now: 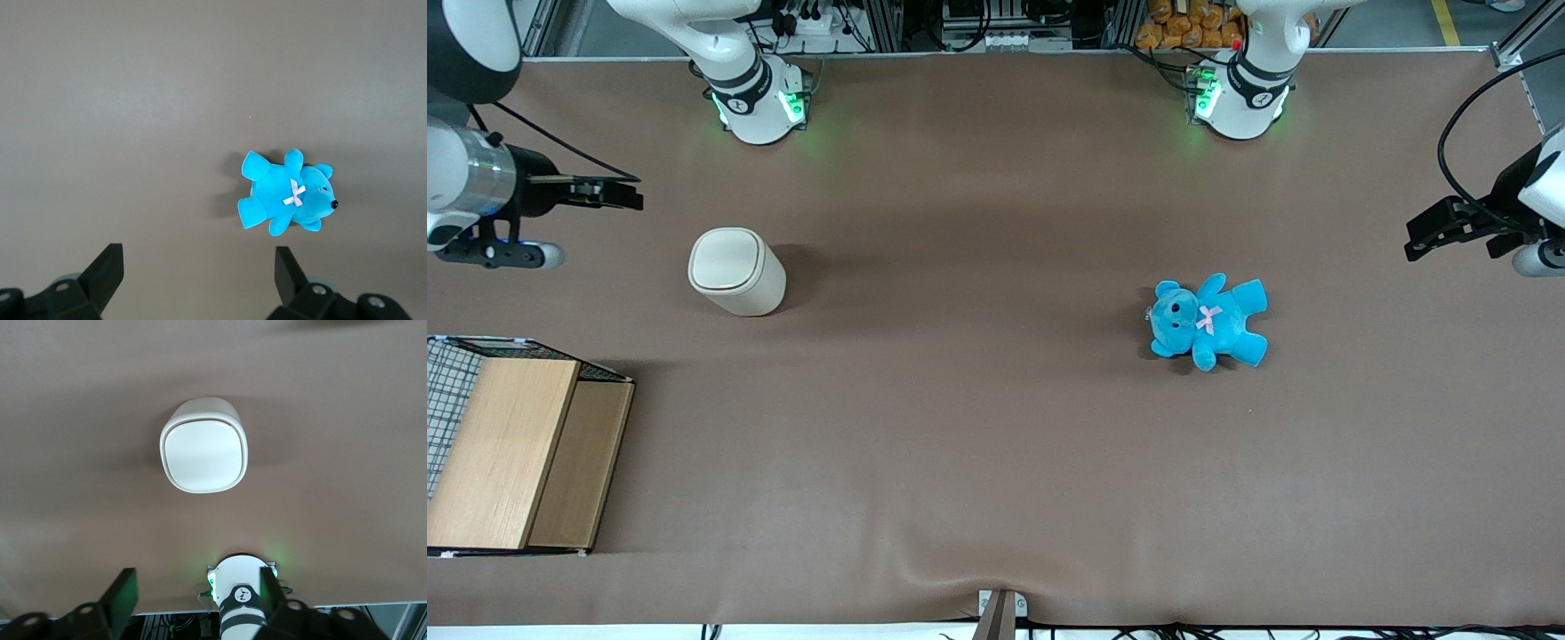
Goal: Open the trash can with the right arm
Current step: 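Lower the right gripper to the trash can's lid edge, then push the lid up with the right gripper to swing it open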
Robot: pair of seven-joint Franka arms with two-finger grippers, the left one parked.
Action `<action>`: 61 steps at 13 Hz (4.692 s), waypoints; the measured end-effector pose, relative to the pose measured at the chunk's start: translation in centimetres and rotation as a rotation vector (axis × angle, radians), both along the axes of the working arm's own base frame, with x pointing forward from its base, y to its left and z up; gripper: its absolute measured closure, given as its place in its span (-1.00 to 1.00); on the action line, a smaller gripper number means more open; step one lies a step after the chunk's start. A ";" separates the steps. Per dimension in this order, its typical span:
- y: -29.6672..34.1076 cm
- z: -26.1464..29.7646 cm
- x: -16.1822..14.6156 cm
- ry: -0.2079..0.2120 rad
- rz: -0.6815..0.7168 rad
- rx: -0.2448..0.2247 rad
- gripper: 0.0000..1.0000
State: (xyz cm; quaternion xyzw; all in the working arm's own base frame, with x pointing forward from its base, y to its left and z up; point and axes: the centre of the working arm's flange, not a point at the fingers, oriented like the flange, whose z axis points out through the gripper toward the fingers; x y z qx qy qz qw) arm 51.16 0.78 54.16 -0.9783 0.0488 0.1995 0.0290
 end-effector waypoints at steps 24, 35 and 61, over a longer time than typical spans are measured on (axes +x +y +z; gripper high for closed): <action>-0.7 -16.1 -4.4 -0.178 0.004 -0.005 0.98; -2.2 -21.5 -4.3 -0.157 0.053 0.005 0.98; -1.6 -12.8 -0.7 -0.007 0.048 0.018 0.25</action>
